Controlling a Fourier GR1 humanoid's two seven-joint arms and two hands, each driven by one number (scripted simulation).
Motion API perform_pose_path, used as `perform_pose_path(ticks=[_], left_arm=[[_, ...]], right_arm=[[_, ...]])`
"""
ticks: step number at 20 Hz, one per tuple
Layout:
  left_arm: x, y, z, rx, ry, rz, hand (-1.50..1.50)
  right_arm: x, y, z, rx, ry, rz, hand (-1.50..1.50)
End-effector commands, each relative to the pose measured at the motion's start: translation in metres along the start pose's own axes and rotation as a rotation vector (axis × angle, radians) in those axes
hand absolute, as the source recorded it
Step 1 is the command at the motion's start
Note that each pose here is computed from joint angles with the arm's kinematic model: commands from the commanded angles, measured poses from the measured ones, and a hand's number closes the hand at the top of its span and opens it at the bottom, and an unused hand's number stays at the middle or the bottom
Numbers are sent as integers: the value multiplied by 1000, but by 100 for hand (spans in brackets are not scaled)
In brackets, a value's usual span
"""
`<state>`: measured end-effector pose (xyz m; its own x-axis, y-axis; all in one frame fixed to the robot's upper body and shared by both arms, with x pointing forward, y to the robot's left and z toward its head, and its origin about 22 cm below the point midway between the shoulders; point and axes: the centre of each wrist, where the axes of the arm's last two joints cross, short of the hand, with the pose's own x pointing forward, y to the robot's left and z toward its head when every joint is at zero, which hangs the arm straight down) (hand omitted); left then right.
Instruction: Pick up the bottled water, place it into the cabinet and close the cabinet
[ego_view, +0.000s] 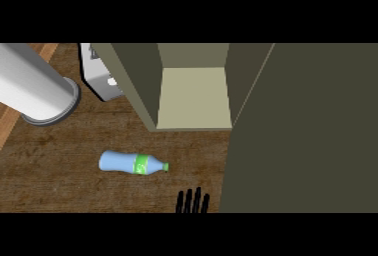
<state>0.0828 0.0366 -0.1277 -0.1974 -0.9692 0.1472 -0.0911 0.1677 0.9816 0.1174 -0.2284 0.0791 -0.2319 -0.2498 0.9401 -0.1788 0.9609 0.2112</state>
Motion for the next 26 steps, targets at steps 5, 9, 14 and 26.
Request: perform_pose_path(ticks=[5, 9, 14, 26], left_arm=[[8, 11, -29, 51, 44, -30, -150], [1, 23, -31, 45, 47, -45, -150], [-10, 27, -50, 46, 84, -86, -150], [-73, 52, -77, 116, 178, -46, -150]], right_arm=[[-7, -12, 6, -1, -3, -1, -150], [6, 8, 20, 5, 18, 10, -150], [1, 8, 22, 25, 1, 18, -150], [-10, 4, 31, 31, -10, 8, -150]])
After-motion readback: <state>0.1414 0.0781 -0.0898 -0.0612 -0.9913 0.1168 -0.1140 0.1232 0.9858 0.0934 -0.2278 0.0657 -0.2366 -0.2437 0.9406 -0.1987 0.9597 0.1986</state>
